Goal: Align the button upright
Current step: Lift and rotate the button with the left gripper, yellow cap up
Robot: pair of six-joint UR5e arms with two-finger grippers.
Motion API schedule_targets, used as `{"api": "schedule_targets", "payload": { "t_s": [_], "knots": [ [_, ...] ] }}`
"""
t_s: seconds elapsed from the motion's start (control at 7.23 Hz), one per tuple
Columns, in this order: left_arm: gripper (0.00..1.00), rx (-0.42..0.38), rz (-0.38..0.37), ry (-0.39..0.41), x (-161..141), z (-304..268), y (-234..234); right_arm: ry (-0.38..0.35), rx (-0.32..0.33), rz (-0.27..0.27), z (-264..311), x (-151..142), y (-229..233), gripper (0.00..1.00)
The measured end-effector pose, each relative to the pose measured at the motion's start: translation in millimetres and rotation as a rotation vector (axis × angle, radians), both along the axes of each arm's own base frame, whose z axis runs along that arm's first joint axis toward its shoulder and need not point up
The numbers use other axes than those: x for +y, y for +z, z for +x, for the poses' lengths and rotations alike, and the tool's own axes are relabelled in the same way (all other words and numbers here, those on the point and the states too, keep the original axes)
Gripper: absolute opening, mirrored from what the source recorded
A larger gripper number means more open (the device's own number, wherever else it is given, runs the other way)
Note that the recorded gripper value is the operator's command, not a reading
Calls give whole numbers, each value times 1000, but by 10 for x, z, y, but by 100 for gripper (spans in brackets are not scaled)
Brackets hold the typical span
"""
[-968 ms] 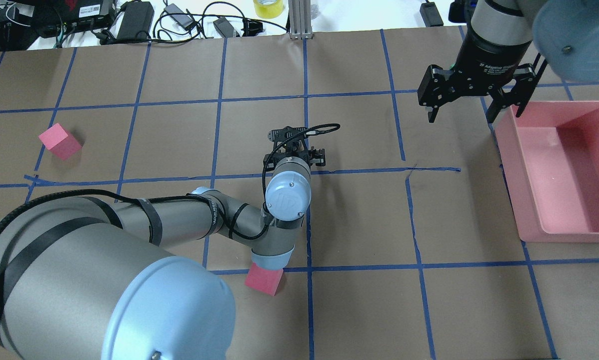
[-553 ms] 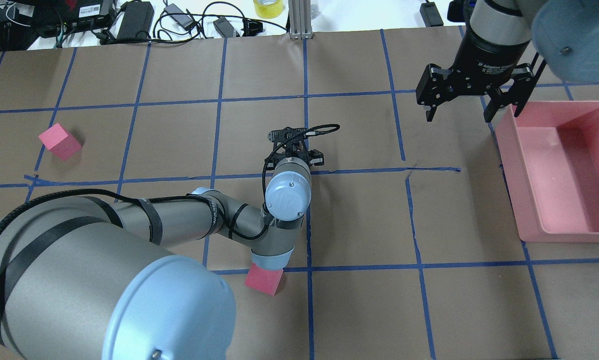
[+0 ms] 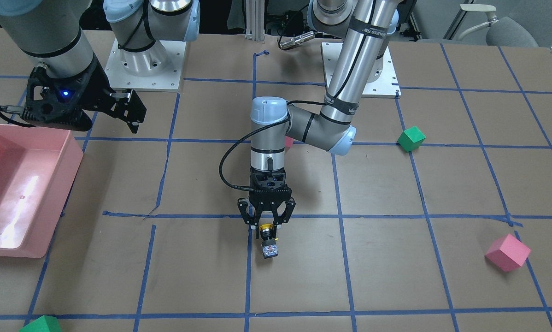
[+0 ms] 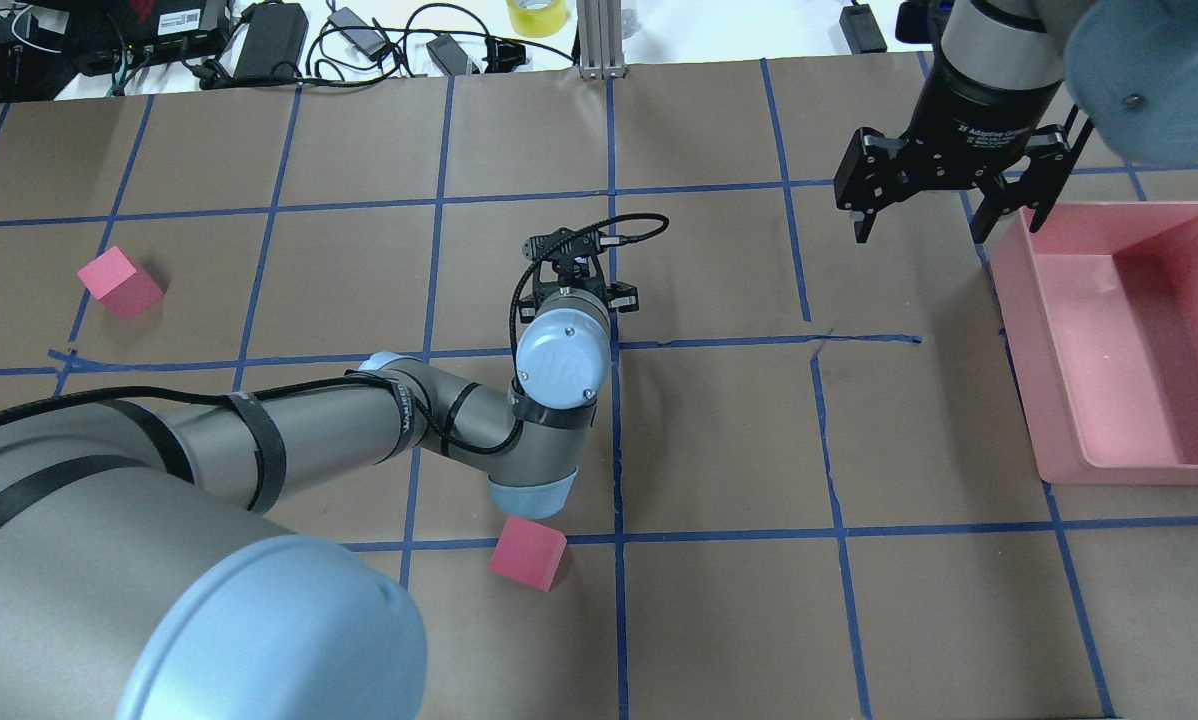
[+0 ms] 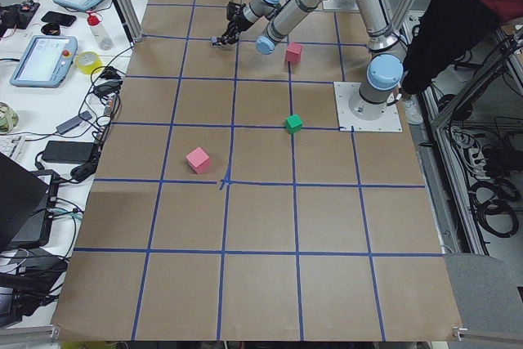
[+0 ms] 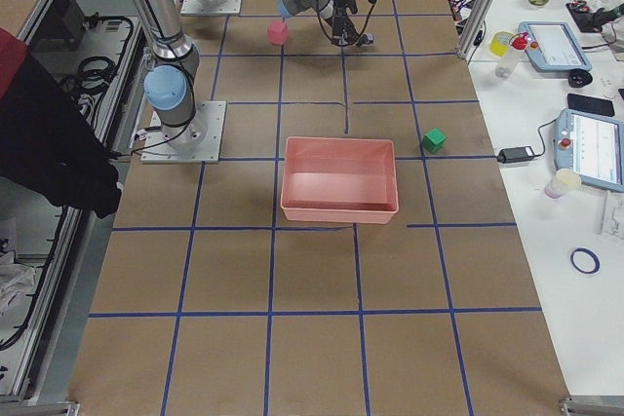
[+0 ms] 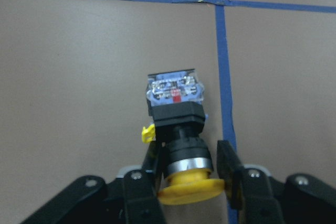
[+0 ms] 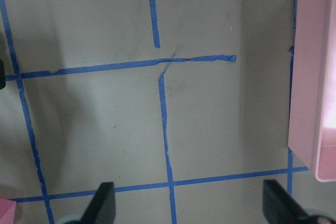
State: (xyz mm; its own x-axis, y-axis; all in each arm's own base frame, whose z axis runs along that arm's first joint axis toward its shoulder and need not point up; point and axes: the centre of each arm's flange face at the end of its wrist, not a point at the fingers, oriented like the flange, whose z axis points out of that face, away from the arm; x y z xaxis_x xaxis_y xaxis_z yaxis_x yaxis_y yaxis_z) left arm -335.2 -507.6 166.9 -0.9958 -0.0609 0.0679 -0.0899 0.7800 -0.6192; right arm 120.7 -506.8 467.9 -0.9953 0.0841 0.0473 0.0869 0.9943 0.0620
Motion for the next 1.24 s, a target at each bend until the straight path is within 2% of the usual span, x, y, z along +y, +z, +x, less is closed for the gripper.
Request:
{"api": "schedule_targets", "payload": {
  "t_s": [0.28, 0.55, 0.97, 1.24],
  "knots": [
    [0, 76, 222, 59, -167, -16, 459, 1, 2, 4, -2, 5, -13, 100],
    [0, 211, 493, 210, -250, -152, 927, 0, 4, 7, -4, 9, -29, 100],
    [0, 392, 802, 348, -375, -6, 873, -4, 4, 15, -4, 18, -53, 100],
    [0, 466, 952, 400, -578, 154, 695, -7, 5, 20, -9, 22, -64, 100]
  ]
}}
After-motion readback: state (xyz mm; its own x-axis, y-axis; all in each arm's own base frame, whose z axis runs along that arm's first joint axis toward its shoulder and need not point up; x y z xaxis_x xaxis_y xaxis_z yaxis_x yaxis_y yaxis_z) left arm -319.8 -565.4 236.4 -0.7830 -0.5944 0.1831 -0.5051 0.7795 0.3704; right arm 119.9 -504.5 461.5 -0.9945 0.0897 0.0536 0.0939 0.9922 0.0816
